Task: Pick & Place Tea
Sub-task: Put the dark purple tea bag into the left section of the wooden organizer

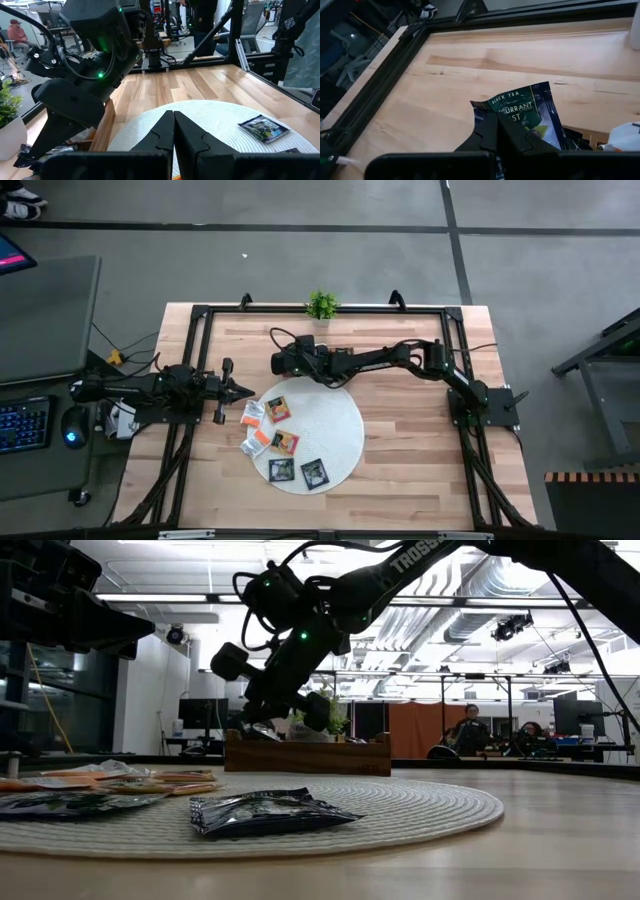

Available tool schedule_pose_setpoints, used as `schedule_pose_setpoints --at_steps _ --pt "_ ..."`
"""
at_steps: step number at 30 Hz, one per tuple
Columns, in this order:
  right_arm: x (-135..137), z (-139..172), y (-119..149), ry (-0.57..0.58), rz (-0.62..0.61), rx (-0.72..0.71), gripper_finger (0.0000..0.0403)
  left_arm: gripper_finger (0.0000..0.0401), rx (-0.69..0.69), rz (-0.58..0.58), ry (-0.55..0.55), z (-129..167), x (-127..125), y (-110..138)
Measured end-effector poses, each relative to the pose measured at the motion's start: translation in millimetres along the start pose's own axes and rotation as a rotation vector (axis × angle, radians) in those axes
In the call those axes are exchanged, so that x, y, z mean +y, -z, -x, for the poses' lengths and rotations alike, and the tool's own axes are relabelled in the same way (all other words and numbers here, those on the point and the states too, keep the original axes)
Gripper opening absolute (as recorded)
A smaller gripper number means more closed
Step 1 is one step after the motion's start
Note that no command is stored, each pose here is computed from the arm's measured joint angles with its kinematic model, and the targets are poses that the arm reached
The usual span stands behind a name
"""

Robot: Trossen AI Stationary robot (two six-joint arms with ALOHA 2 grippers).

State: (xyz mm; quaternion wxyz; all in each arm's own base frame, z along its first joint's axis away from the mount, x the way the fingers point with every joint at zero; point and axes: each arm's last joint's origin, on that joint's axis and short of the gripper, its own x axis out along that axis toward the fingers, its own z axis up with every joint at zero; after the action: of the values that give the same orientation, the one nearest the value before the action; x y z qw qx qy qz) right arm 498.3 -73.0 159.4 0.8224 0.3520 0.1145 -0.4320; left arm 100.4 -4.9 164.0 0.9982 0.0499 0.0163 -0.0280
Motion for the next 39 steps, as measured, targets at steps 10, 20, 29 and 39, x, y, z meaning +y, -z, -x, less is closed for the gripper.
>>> schedule_pose_setpoints --at_steps 10,20,29,39 --pt "0 0 0 0.0 0.014 0.001 0.0001 0.0001 0.0 0.0 0.0 0 0 0" --pt "0 -1 -2 -0.019 0.031 0.012 0.0039 0.0001 0.0 0.0 0.0 0 0 0" --pt "0 -2 -3 -0.016 0.018 -0.002 0.0143 0.0001 0.0 0.0 0.0 0 0 0" --pt "10 13 -20 -0.054 0.064 -0.023 0.0141 0.0001 0.0 0.0 0.0 0 0 0"
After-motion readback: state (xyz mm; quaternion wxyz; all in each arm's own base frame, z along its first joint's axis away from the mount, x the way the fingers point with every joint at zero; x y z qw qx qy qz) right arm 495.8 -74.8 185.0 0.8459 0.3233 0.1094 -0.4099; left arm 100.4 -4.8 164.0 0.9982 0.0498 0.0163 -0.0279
